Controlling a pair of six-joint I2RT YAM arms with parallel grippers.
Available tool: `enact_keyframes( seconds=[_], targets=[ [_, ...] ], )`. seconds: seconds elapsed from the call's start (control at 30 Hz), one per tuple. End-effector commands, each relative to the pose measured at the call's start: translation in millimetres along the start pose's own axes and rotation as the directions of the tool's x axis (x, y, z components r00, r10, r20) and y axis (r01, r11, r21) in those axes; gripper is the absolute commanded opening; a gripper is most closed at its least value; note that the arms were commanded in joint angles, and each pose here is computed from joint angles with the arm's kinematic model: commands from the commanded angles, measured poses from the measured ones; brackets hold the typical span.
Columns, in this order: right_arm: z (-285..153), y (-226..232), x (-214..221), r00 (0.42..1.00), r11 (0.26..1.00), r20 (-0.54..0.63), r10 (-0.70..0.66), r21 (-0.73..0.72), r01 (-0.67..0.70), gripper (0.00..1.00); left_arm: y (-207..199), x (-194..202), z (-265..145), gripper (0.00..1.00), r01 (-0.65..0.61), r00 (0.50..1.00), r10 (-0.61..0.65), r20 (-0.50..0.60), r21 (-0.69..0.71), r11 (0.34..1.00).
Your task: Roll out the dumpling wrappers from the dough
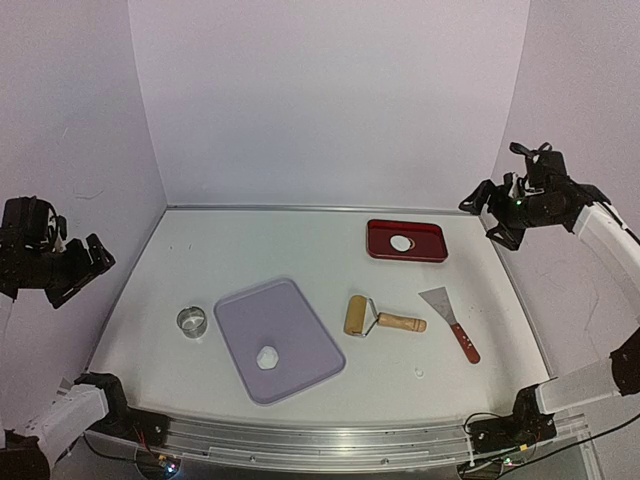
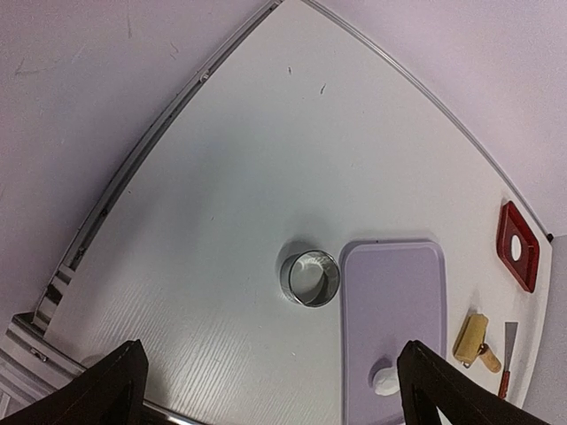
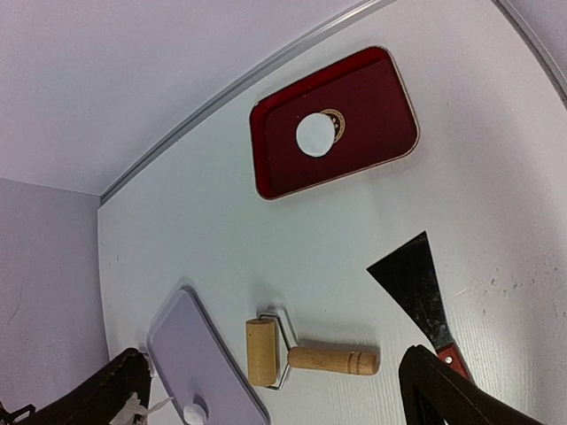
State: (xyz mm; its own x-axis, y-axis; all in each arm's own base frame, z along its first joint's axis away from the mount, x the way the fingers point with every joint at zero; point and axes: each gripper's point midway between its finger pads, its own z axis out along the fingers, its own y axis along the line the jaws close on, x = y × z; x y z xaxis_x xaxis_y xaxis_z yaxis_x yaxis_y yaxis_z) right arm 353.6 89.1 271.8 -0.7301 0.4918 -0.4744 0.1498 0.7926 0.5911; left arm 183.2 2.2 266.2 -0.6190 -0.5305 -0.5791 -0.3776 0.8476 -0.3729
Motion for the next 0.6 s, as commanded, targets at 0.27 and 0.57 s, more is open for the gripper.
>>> enact_keyframes(
  seconds=[0.27, 0.57],
  targets=[
    [26.1, -14.0, 73.6, 0.918, 0.928, -0.225, -0.326, 0.107, 0.356, 0.98, -6.1, -0.6, 1.5, 1.0, -0.008, 1.0, 0.008, 0.013, 0.041, 0.999],
    [68.8, -3.0, 154.5, 0.568, 0.648, -0.459, -0.684, -0.023, 0.762, 0.98, -7.3, 1.5, 6.9, 1.0, -0.009, 1.0, 0.01, -0.01, 0.044, 0.999]
  ],
)
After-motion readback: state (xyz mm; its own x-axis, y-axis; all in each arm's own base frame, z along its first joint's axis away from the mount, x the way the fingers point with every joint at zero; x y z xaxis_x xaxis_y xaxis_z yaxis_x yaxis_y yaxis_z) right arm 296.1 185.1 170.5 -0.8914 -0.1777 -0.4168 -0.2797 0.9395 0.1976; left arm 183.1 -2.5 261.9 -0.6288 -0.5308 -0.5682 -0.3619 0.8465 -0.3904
